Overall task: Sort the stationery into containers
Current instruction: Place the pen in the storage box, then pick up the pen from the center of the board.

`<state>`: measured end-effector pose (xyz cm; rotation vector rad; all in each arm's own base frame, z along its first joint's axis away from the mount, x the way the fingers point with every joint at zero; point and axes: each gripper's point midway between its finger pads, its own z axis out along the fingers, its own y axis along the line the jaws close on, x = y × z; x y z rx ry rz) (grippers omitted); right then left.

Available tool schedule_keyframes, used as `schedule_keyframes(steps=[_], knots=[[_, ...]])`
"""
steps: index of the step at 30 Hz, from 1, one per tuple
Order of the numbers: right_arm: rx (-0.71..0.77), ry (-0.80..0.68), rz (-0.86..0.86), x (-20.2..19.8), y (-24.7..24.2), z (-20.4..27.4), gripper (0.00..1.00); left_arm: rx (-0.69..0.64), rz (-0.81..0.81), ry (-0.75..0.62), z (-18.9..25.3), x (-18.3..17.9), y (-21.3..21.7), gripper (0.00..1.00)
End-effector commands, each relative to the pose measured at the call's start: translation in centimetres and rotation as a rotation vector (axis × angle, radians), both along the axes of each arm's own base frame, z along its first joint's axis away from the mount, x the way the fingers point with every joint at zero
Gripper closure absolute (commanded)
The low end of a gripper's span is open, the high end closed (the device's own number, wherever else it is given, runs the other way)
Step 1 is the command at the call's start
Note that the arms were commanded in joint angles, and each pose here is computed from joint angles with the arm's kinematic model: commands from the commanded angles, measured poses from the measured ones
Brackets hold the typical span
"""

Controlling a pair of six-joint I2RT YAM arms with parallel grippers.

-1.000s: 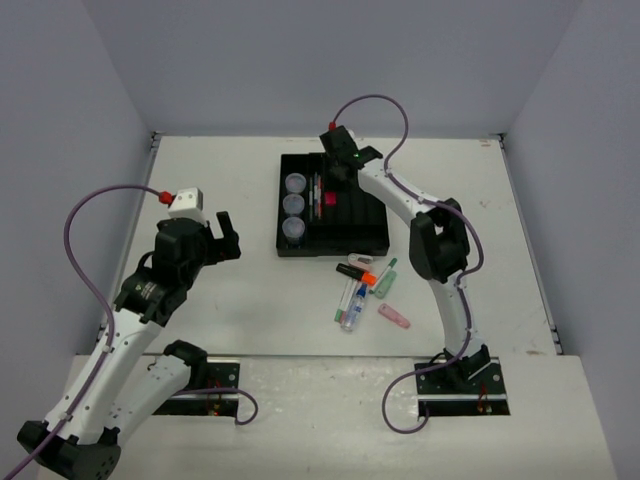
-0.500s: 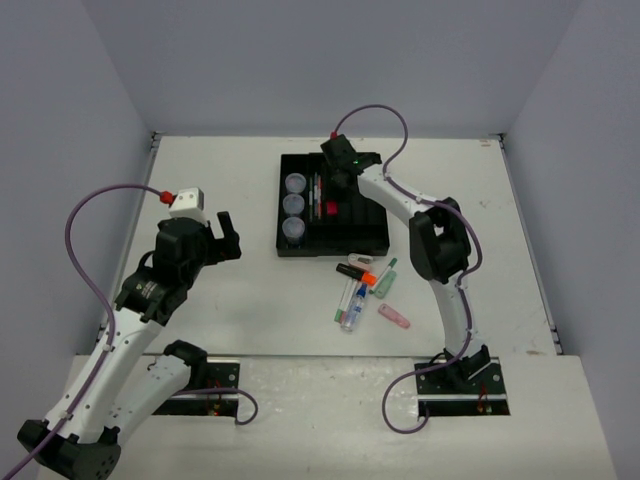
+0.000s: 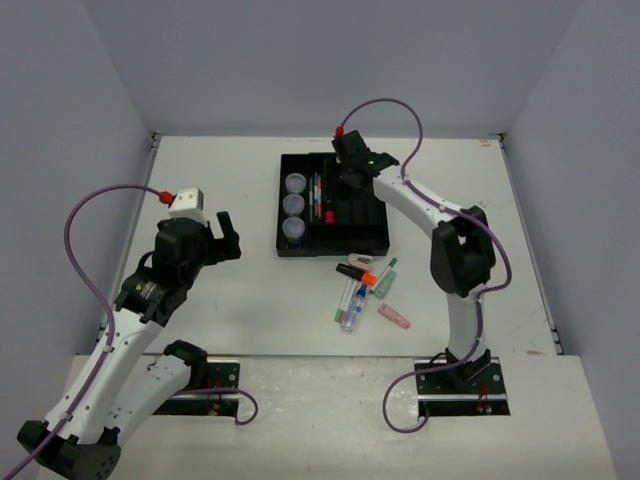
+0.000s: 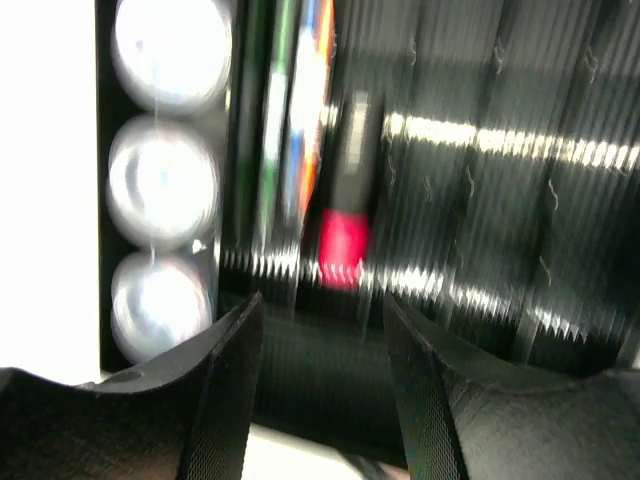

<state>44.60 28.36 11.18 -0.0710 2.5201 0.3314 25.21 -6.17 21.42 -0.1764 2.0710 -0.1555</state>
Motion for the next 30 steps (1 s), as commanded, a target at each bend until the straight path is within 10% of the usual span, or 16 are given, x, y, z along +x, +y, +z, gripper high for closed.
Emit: schedule_keyframes(steps=[1, 10, 13, 30], knots=[[0.060, -0.080, 0.206, -6.6, -1.5, 6.2, 0.47, 0.003, -0.005, -0.058, 1.3, 0.3, 0.2, 0.00], [-0.220, -0.091, 0.387, -17.0, -4.3, 2.3, 0.48, -0.002, -0.020, -0.064, 1.4, 0.3, 0.0, 0.00], [-0.272, -0.099, 0.478, -18.7, -2.4, 0.6, 0.65, -0.005, -0.017, -0.071, 1.6, 0.2, 0.1, 0.00], [-0.567, -0.057, 0.381, -16.8, -3.1, -7.4, 0.61, -0.012, -0.023, -0.087, 2.0, 0.0, 0.0, 0.00]])
